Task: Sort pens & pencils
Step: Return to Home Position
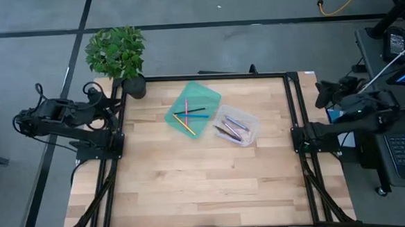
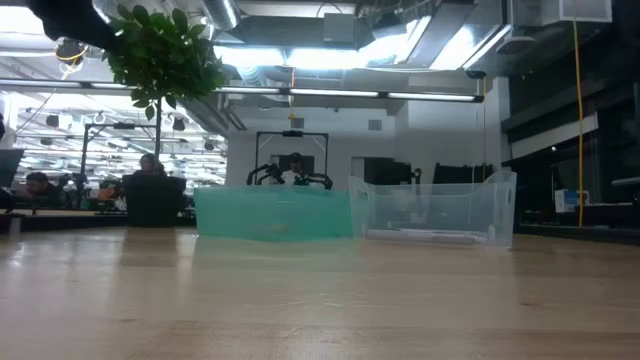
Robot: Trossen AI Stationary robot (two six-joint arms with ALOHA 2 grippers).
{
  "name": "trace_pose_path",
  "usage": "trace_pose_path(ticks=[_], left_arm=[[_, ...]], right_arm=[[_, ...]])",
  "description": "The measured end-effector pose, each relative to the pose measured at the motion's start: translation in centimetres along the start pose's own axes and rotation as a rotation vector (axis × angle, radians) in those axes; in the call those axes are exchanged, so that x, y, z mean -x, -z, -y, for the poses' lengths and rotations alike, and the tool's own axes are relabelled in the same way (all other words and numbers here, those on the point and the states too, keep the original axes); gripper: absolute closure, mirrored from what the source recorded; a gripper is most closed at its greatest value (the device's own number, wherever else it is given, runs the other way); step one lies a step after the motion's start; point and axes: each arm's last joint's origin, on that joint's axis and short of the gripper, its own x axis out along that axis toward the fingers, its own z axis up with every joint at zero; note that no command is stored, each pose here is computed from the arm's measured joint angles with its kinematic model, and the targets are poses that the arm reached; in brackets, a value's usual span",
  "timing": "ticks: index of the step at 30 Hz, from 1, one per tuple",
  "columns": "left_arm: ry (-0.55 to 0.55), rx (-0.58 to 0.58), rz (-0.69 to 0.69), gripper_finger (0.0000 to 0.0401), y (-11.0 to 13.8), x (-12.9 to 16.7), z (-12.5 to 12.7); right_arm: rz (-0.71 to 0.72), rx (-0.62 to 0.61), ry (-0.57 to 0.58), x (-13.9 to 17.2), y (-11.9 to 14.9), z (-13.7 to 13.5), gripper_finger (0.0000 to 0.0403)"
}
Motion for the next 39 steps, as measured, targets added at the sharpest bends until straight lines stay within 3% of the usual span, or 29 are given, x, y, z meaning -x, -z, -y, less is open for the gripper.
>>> trace_pose_path(ticks=[6,10,19,27,33,39], left_arm=[[0.000,0.027,0.000,0.0307,2.0,-0.9,-0.1],[0.030,0.053,0.051,0.0307,2.9,-1.3,-0.1],[0.201,0.101,0.147,0.0307,2.9,-1.2,0.2],[0.325,0.104,0.232,0.0307,3.7,-3.9,2.8],[0.333,0.084,0.262,0.0307,5.2,-6.0,4.1],[0.331,0.079,0.257,0.0307,5.5,-6.2,4.2]], right_arm=[[0.053,-0.088,-0.099,0.9,0.5,1.9,0.0254],[0.050,-0.083,-0.060,1.2,0.6,1.8,0.0254],[0.043,-0.097,-0.028,1.7,0.9,1.6,0.0254],[0.029,-0.120,-0.027,2.0,1.0,1.4,0.0254],[0.012,-0.138,-0.078,1.7,1.1,0.8,0.0254],[0.053,-0.154,-0.132,1.1,0.8,-0.4,0.0254]])
